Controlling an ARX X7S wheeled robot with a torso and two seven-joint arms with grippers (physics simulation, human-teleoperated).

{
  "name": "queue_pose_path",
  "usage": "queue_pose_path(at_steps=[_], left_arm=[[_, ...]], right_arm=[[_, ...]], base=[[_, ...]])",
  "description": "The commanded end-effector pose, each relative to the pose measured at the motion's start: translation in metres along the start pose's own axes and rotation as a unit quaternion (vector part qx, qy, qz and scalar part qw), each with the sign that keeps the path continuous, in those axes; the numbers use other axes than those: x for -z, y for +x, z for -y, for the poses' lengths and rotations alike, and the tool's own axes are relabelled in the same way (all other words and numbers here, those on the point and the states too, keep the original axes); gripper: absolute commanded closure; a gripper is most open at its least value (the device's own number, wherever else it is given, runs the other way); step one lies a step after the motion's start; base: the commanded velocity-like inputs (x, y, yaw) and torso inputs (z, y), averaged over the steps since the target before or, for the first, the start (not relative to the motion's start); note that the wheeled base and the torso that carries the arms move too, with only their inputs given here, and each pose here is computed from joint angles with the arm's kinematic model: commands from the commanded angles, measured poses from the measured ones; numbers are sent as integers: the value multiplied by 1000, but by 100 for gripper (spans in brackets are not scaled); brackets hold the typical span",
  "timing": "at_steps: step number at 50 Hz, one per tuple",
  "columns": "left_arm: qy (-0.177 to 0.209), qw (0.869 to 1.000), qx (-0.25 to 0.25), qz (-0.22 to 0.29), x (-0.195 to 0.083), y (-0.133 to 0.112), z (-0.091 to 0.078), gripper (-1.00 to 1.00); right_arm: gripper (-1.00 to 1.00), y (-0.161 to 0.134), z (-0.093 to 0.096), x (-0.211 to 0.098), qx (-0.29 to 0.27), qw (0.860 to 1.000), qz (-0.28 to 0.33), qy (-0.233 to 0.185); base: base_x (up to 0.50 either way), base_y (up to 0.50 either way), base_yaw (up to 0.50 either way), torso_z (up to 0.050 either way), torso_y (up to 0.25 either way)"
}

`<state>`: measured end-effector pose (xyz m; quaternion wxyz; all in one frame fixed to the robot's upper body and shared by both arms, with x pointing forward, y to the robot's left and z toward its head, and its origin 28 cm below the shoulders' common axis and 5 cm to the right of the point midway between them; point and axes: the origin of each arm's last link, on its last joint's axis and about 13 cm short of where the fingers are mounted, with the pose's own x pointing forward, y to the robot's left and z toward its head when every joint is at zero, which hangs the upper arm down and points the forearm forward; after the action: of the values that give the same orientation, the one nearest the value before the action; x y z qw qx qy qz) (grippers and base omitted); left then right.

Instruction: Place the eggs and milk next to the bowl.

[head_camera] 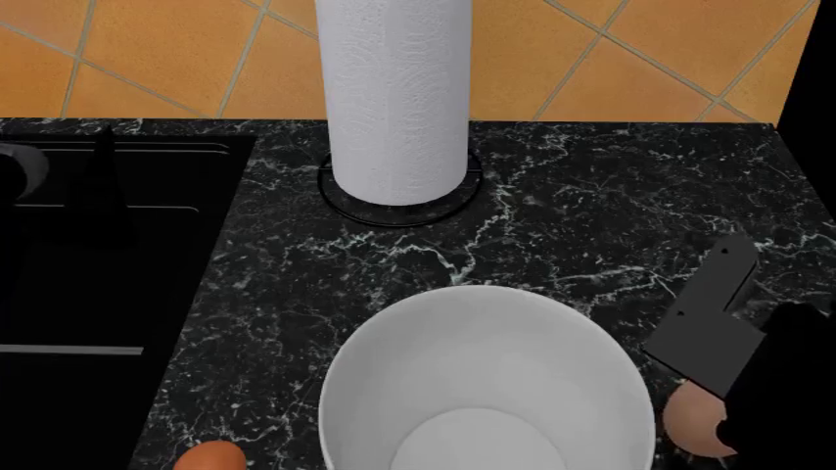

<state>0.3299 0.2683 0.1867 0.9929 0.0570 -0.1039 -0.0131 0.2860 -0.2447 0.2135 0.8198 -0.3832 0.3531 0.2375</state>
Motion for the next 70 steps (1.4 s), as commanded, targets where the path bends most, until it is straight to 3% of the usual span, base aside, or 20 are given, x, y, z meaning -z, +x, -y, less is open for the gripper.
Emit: queue_pose_path(at_steps=[1,33,45,70], left_arm=[[-8,1000,10,3,-3,3,0,-100],[-11,1000,12,7,-5,3,-1,-100],[-13,1000,13,12,-9,1,0,-100],[-9,1000,19,7,-9,3,0,-100]], right_arm=[[-100,1,-1,-3,-25,1000,-3,5],[-100,-43,7,-11,11,1000,-4,-5],[-100,-75,9,-14,39,999,1,-4],[-100,-119,11,-24,77,995,55,14]], base=[[0,0,0,0,0],[0,0,0,0,0],[0,0,0,0,0],[0,0,0,0,0]])
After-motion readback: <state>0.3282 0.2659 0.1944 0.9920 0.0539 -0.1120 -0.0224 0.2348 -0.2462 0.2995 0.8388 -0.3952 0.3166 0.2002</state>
